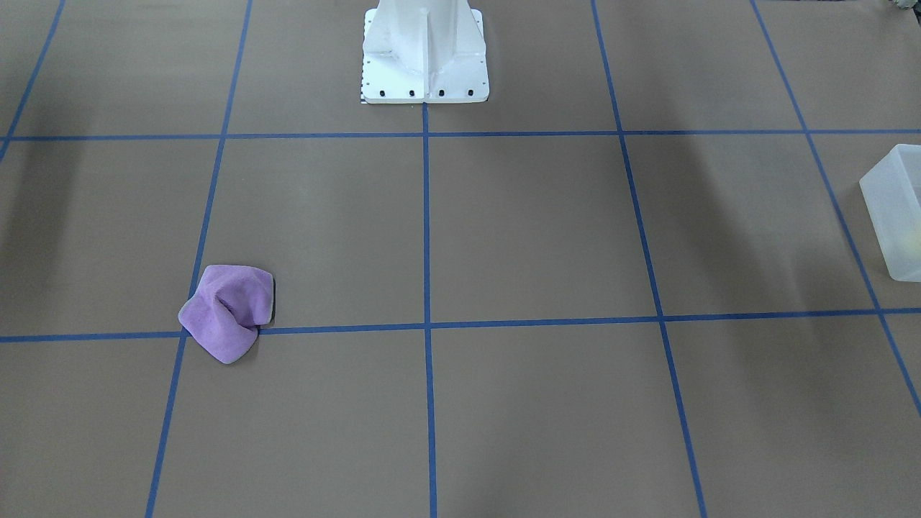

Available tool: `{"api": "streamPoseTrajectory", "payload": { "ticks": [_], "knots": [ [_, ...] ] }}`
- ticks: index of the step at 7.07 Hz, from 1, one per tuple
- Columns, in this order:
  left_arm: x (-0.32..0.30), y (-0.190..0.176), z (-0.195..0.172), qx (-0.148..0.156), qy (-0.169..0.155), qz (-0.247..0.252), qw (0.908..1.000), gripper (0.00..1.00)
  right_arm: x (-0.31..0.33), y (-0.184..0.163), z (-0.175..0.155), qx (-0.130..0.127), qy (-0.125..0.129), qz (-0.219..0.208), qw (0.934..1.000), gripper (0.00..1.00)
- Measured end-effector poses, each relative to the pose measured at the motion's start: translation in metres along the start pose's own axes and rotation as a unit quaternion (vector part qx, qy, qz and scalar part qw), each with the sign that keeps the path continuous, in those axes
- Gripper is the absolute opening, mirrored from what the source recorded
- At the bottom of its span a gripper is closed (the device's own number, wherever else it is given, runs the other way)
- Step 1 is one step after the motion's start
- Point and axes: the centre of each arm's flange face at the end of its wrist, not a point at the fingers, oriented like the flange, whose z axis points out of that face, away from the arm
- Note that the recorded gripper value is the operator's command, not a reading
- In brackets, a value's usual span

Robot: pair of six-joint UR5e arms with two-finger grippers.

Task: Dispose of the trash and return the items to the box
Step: 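Lift the green bowl with the left gripper and carry it over the box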

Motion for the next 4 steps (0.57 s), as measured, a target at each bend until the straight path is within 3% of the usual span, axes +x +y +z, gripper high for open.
{"api": "streamPoseTrajectory", "payload": {
  "ticks": [2,4],
  "knots": [
    [-0.061,0.028,0.004,-0.016,0.005,0.031,0.9994,0.0,-0.001,0.0,0.0,0.0,0.0,-0.001,1.0,1.0],
    [-0.112,0.043,0.032,-0.024,0.014,0.039,0.9989,0.0,-0.001,-0.001,-0.001,0.001,0.001,-0.003,1.0,1.0]
  ]
}}
